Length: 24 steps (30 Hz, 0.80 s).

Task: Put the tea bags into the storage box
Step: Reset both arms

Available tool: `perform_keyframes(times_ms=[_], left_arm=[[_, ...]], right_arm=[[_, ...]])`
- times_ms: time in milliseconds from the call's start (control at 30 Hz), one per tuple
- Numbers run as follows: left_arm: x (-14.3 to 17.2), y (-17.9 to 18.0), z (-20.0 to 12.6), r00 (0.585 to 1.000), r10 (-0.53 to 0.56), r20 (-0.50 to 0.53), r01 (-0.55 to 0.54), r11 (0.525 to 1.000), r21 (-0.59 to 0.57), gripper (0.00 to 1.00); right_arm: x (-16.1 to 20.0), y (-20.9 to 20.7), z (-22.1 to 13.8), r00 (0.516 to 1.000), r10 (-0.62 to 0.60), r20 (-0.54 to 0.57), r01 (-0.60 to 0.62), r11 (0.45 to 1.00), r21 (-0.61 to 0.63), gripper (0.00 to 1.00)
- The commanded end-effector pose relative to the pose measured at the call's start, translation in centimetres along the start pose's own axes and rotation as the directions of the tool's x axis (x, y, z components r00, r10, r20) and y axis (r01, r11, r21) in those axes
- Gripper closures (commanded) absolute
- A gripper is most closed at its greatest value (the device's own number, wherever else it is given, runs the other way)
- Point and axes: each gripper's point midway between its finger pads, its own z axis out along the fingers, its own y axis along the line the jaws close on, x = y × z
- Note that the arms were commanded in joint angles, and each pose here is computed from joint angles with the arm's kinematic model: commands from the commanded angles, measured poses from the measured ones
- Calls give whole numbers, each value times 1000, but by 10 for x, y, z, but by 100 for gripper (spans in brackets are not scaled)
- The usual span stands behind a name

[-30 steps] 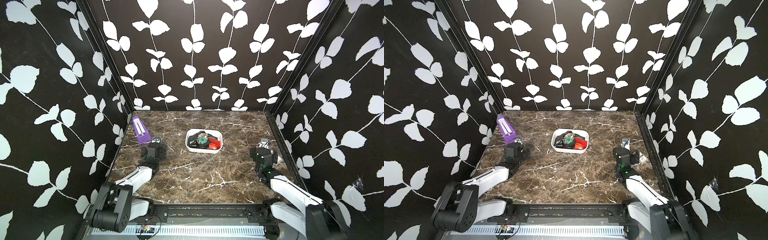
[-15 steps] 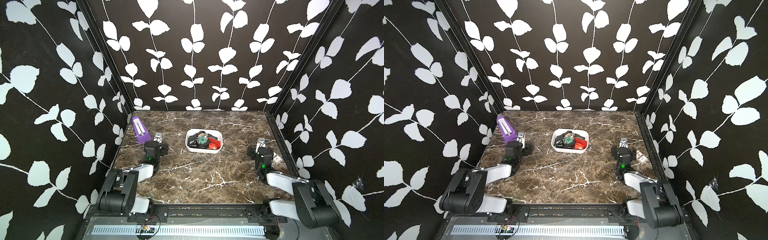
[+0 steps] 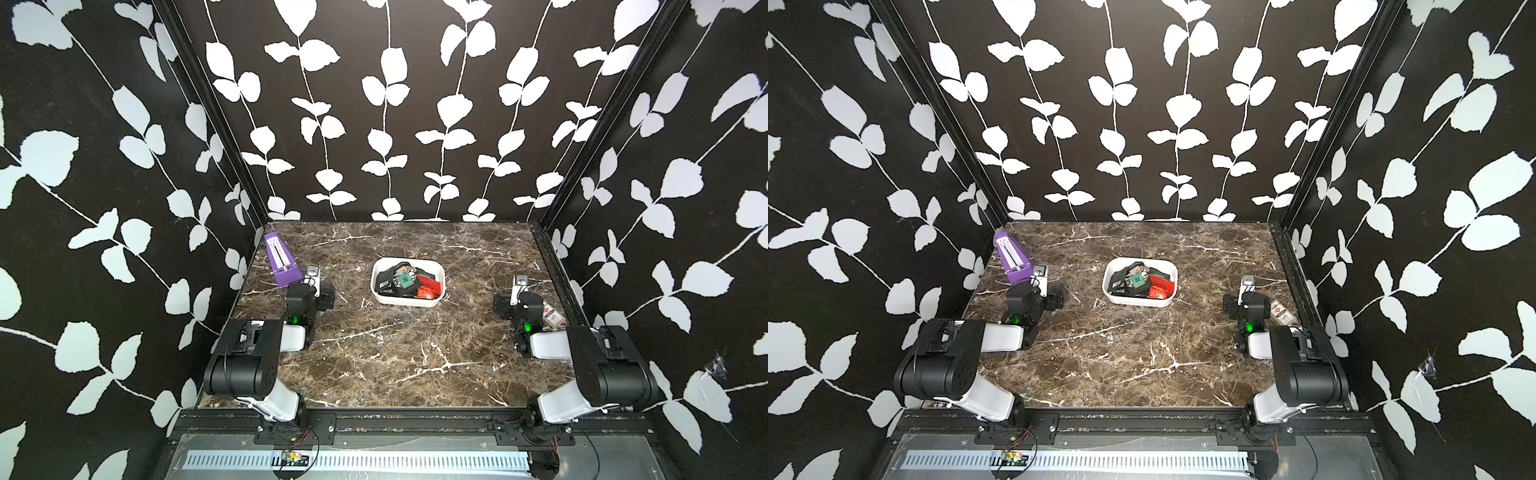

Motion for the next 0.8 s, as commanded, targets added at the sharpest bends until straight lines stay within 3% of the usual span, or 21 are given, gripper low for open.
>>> perform_keyframes(times_ms=[0, 767], left_arm=[[-7, -1, -1, 999, -19, 27, 18, 999, 28, 1], [-6, 5, 0, 999, -34, 19, 34, 999, -7, 1]], right_arm=[[-29, 1, 4, 997, 18, 76, -17, 1000, -12, 1], [-29, 4, 4, 997, 13, 72, -11, 1000, -27, 1]])
